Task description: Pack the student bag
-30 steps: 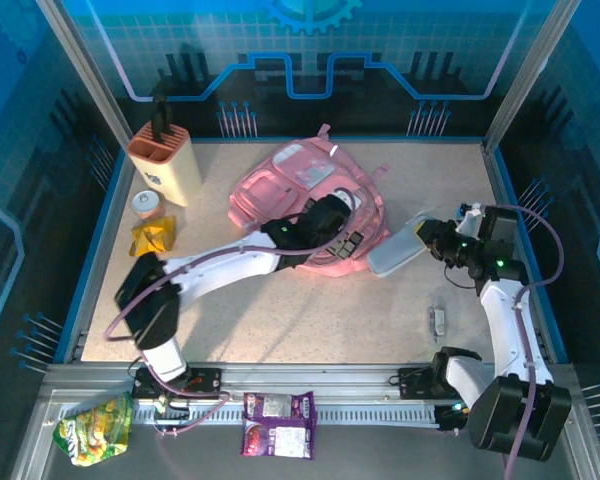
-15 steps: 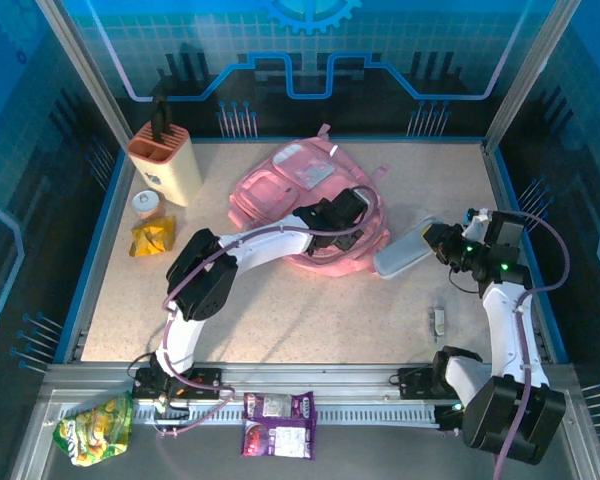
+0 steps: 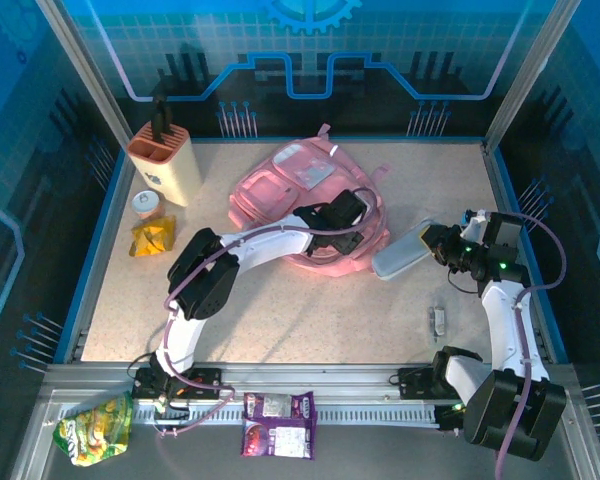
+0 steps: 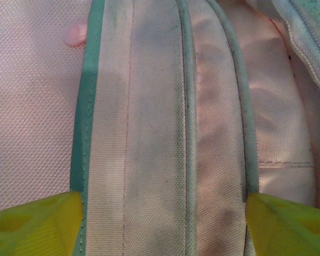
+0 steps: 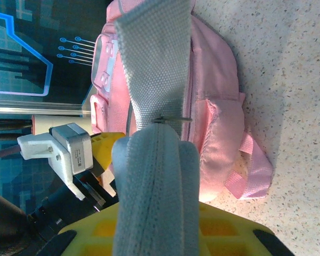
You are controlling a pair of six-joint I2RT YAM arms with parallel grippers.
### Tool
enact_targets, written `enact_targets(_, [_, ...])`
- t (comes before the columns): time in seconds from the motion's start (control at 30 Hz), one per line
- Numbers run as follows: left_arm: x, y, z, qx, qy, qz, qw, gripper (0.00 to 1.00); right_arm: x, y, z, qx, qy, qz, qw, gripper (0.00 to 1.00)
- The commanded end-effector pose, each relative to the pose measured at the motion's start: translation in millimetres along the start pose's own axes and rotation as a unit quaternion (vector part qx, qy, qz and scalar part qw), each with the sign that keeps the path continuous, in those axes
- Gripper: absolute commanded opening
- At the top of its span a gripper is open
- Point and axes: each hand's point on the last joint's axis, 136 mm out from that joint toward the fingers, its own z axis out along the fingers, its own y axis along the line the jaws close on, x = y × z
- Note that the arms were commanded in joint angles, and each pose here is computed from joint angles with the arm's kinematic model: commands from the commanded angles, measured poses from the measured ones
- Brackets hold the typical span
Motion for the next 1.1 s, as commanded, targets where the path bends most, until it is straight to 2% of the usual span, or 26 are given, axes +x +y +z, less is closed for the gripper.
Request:
enact_targets(0.0, [9.7, 13.1, 15.3, -0.015, 0.024, -0.019, 0.999, 0.76, -0.3, 1.3, -1.2, -0.01, 0.002, 0.005, 1.0, 0.16])
enact_targets(0.13, [10.4, 18.6, 15.9, -0.003, 0.022, -0.033, 0.999, 0.65, -0.6, 1.6, -1.3, -0.01, 0.001, 0.004, 1.0, 0.15])
enact_targets(0.37, [5.5, 26.8, -0.3, -0.013, 0.013, -0.033, 0.999, 0.39, -1.4, 1.9, -2.5, -0.007, -0.001, 0.002, 1.0, 0.15])
enact_targets(0.57, [-16.0, 34.2, -43.2, 0.0, -0.026, -0.068, 0.997, 0.02, -0.6, -0.3, -2.2, -0.001, 0.003, -0.006, 1.0, 0.15])
enact_targets(0.87, [-42.6, 51.8, -123.0, 0.021, -0.088, -0.154, 0.984, 0.0, -0.1, 7.0, 5.4, -0.014, 0.018, -0.006, 1.0, 0.15])
enact_targets(1.07, [-45.5, 58.2, -157.3, 0.037, -0.104, -0.209, 0.972, 0.0, 9.0, 32.3, 36.3, -0.028, 0.027, -0.034, 0.999, 0.15])
